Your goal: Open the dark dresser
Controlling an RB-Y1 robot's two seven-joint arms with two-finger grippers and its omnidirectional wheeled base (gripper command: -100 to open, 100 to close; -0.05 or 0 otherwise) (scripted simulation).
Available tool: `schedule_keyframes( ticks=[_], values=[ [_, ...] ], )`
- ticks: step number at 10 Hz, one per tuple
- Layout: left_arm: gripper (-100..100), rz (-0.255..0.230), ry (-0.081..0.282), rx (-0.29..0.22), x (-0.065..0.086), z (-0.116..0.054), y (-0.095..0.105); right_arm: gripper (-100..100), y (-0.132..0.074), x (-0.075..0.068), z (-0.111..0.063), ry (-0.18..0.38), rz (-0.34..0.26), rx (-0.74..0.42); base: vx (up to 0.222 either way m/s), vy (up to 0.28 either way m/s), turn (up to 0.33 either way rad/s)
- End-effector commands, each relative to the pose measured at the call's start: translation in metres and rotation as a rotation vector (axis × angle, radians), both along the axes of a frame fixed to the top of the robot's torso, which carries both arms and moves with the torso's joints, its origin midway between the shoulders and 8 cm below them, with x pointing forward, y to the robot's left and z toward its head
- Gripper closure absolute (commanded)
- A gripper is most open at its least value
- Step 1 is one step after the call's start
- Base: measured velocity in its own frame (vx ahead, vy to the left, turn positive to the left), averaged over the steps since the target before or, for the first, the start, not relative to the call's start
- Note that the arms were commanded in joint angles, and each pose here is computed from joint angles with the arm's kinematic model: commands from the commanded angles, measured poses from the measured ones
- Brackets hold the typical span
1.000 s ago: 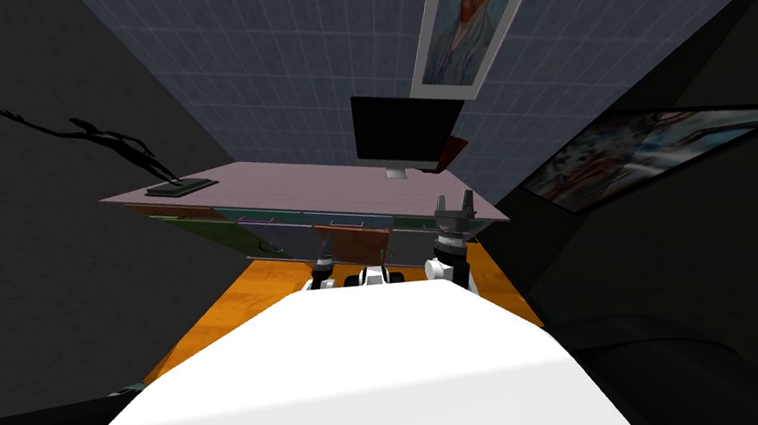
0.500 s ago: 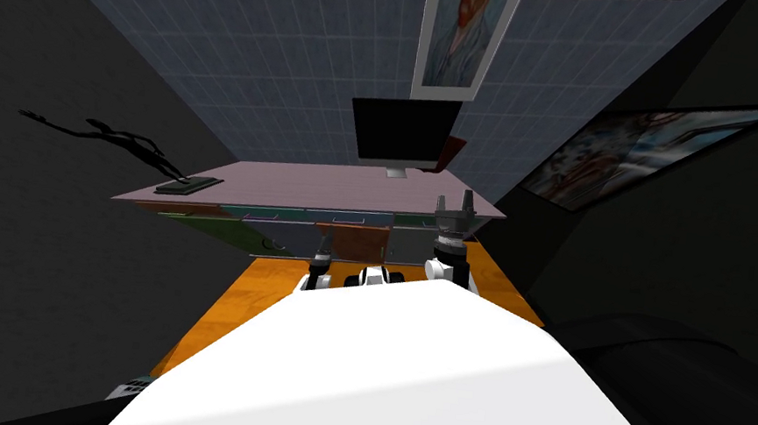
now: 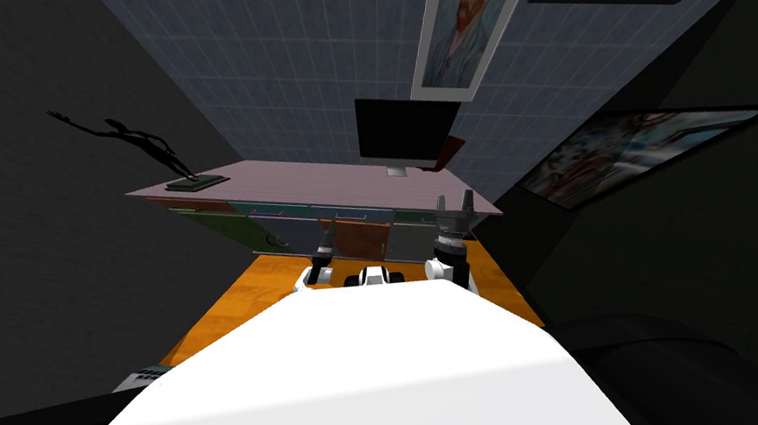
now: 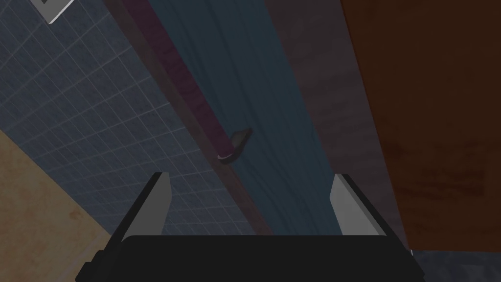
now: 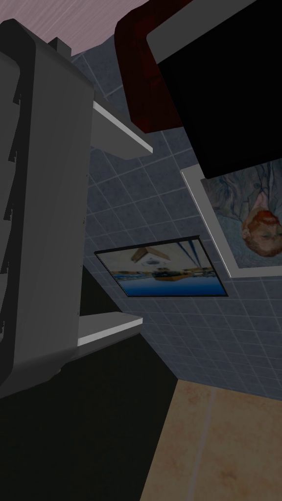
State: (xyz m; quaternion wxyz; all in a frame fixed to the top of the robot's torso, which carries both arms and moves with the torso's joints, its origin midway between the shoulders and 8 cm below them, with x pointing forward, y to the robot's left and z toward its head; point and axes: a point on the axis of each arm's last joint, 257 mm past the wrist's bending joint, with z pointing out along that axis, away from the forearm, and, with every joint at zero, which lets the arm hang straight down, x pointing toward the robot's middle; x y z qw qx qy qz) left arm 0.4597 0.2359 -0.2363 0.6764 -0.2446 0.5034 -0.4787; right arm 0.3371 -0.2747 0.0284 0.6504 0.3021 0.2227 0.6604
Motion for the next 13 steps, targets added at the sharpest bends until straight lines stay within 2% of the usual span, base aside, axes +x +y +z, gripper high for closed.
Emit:
schedule_keyframes(
  ticks=[1, 13],
  values=[
    [-100, -0.003, 0.026, -0.017, 0.014, 0.001, -0.007, 0, 0.000, 0.000, 0.000, 0.000, 0.000, 0.000, -0.049, 0.006, 0.005],
    [-100, -0.011, 0.128, -0.034, 0.072, 0.013, -0.021, 0, 0.000, 0.000, 0.000, 0.000, 0.000, 0.000, -0.048, 0.011, 0.007]
  ],
)
